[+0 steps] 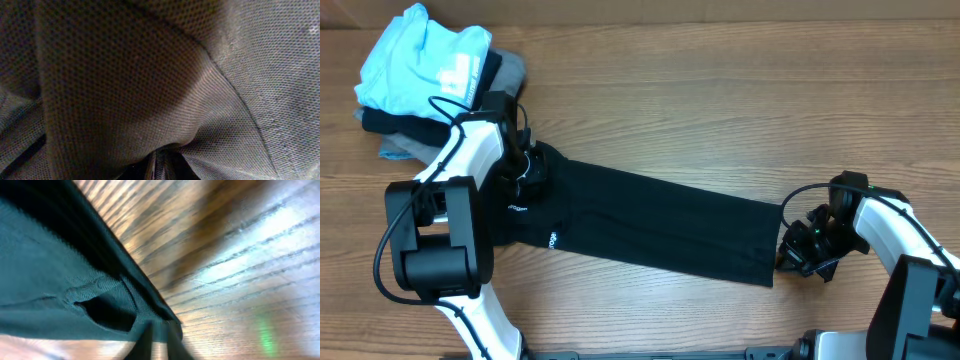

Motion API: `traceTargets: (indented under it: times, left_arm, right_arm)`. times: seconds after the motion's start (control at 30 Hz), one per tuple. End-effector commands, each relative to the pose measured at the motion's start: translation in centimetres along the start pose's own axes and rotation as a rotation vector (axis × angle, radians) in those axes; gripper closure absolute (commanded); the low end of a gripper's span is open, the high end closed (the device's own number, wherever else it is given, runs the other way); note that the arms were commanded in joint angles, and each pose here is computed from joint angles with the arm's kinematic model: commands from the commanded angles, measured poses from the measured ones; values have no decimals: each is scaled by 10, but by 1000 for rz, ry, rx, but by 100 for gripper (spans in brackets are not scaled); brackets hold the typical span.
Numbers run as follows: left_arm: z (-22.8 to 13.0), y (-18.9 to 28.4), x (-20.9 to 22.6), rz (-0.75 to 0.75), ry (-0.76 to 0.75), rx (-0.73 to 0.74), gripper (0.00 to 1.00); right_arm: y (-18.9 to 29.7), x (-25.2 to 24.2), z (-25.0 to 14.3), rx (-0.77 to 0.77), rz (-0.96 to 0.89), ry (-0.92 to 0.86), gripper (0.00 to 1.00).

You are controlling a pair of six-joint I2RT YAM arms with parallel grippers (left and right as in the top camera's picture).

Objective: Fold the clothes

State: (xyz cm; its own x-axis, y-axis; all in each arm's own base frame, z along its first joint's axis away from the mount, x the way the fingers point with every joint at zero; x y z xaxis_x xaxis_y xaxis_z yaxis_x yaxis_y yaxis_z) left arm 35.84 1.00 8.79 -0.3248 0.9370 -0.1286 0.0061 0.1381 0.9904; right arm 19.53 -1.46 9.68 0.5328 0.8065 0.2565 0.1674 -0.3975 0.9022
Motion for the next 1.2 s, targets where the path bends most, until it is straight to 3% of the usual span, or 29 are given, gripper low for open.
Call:
traceTargets:
  times: [0.0,0.17,0.3,0.43,0.53,0.6,0.7,0.77,0.87,1.03,1.17]
  left_arm:
    - [-14,-28,13,94,-1,94,87]
    - [-14,-28,13,94,-1,94,85]
    - [-14,-28,13,94,-1,94,84]
    - [-14,-28,13,94,-1,95,84]
    - [-14,-28,13,92,-1,95,84]
    - [-14,-28,13,90,-1,96,84]
    - [-14,-28,13,90,-1,96,84]
    - [-14,-28,13,90,-1,96,84]
    - [-14,-28,13,90,-1,95,84]
    - [-14,-28,13,90,-1,96,84]
    - [-15,-28,13,92,0,102,84]
  right_arm:
    - [9,7,5,-43,40,20,51]
    - [4,12,12,-82,120,48,42]
    - [-2,12,14,-101,149,39,42]
    - [-2,13,15,-108,163,45,51]
    - [-2,14,15,-107,172,46,67]
    - [-2,15,15,-106,182,48,72]
    - [-2,16,15,-106,197,51,71]
    - [-2,17,15,-103,209,52,61]
    - [-2,17,16,-106,208,54,61]
    - [-9,15,19,-138,219,47,71]
    - [-13,13,18,-139,223,21,91]
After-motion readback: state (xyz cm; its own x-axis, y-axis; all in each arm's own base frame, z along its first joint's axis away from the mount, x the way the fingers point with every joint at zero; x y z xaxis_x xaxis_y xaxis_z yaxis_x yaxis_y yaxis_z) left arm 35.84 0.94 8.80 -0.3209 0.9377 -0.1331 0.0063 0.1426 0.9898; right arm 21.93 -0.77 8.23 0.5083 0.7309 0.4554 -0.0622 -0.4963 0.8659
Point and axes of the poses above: each gripper's point midway between its finger pads, its own y axis back along the fingers, its own x axis along the line the jaws close on, z = x × y, the point moved 9 cm from there along y, back along the fingers, and after that the axes turned 6 degrees about y, right-handed, at the moved point
